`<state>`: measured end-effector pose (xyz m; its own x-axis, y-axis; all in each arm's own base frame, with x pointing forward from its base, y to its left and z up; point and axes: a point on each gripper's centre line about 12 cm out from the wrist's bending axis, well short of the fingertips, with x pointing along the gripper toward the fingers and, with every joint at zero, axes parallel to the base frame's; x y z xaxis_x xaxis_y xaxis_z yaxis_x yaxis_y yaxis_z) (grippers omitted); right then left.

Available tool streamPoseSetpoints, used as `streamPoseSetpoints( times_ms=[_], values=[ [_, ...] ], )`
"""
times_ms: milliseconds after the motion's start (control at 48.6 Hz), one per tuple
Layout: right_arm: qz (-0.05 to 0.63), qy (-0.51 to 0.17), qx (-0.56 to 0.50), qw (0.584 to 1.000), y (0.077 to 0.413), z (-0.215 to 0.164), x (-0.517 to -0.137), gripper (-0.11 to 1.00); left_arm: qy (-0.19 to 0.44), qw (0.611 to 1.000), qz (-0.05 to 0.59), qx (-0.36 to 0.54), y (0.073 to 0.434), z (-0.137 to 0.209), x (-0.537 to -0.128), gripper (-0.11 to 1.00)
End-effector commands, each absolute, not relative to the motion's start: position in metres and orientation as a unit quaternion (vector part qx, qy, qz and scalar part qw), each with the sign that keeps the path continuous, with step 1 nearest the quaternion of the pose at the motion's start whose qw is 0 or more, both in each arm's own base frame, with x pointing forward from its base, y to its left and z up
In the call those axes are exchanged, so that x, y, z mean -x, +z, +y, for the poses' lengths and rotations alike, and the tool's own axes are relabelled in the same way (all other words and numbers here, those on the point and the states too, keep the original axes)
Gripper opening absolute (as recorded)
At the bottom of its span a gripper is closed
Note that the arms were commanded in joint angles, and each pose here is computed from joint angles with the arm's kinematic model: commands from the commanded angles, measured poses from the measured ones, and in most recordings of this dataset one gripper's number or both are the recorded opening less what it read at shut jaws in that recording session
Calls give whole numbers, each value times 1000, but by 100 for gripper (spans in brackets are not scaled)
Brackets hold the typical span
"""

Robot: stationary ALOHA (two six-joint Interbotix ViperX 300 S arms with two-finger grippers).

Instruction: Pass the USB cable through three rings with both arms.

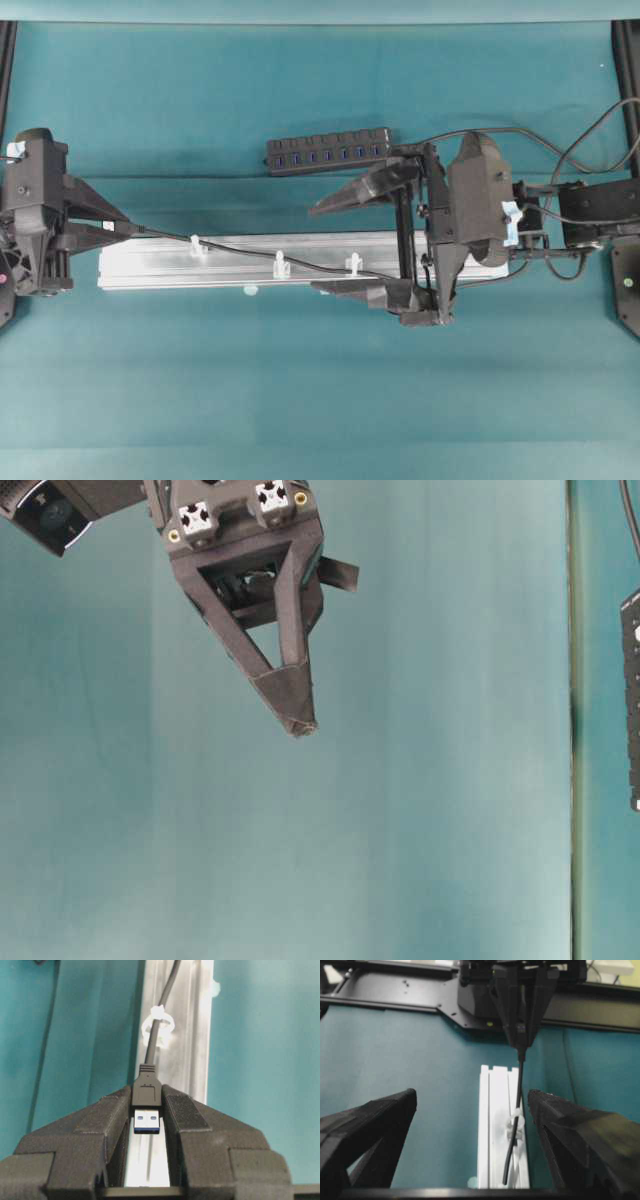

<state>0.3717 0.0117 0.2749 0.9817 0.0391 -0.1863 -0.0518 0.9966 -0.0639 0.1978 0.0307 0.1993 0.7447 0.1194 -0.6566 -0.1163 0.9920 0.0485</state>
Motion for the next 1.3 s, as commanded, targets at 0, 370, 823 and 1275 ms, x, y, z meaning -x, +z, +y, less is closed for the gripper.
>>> streamPoseSetpoints(
  times_ms=[0,370,823,1275],
  values=[
    [78,23,31,996,285,13,-370,85,64,939,339,-3,209,31,-202,22],
    [78,24,31,996,285,13,-370,85,64,939,338,-4,209,31,-203,22],
    [91,23,31,995,282,13,-369,85,64,939,339,-3,209,31,-202,22],
    [91,23,32,995,282,13,-369,85,64,938,339,-3,209,31,-202,22]
  ],
)
